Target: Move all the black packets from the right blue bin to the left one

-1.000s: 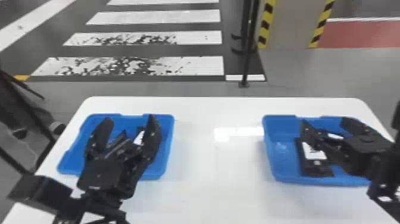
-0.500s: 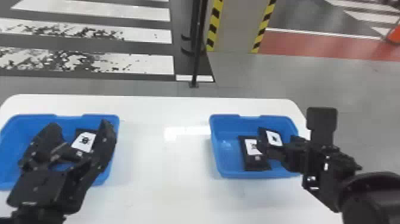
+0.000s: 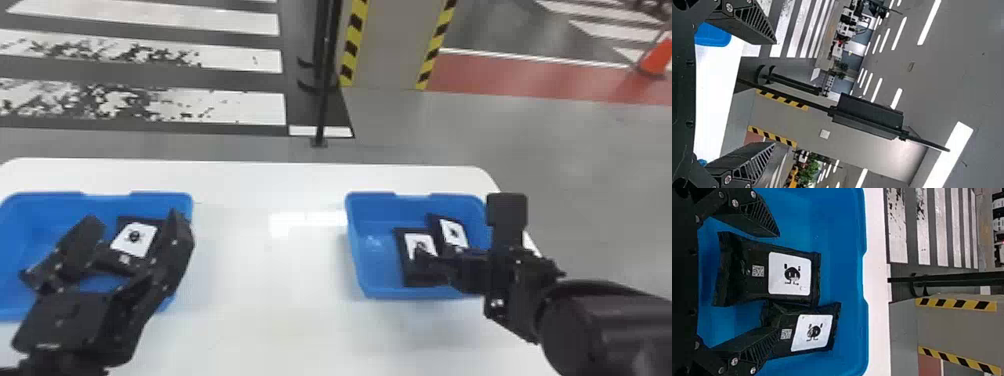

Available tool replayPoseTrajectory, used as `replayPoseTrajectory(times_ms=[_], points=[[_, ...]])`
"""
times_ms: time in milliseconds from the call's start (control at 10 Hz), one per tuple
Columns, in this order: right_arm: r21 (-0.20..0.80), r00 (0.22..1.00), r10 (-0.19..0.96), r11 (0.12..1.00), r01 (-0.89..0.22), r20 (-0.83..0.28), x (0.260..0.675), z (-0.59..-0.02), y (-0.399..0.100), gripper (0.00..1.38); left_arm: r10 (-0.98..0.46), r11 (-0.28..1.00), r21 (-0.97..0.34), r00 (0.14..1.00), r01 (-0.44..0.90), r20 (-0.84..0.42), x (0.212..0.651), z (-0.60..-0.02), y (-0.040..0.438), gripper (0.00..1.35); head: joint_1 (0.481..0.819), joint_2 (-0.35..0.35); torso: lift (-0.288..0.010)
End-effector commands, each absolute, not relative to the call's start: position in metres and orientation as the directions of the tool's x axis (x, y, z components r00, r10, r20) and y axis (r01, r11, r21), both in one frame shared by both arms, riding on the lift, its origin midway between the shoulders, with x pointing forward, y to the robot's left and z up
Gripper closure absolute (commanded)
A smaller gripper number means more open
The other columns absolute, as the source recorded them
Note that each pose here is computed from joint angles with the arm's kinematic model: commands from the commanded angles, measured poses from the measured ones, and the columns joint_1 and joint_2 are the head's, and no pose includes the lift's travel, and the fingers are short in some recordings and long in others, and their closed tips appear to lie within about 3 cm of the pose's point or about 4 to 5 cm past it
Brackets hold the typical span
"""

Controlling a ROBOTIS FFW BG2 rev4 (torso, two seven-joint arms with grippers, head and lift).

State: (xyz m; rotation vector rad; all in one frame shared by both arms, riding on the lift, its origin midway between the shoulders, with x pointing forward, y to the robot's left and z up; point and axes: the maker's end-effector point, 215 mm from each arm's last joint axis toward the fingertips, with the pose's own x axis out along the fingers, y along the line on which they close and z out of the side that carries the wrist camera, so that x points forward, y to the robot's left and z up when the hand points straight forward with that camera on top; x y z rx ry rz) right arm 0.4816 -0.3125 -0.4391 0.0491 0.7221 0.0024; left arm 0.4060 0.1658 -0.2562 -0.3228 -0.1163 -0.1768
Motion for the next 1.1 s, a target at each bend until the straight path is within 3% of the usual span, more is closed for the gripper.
replayPoseTrajectory(times_ms=[0, 1000], points=[[0.061, 0.737, 0.035, 0.998, 0.008, -0.675, 0.482, -0.448, -0.307, 0.19, -0.154, 0.931, -0.309, 0.978, 0.192, 0.142, 0.406, -0.257, 0.165, 0.12, 0.695, -0.185, -0.140], [0.137, 0.685, 0.100, 0.991, 0.000, -0.722, 0.490, -0.481, -0.289, 0.20, -0.166, 0.929, -0.309, 0.976, 0.203, 0.143, 0.406, -0.257, 0.162, 0.12, 0.695, -0.159, -0.140]])
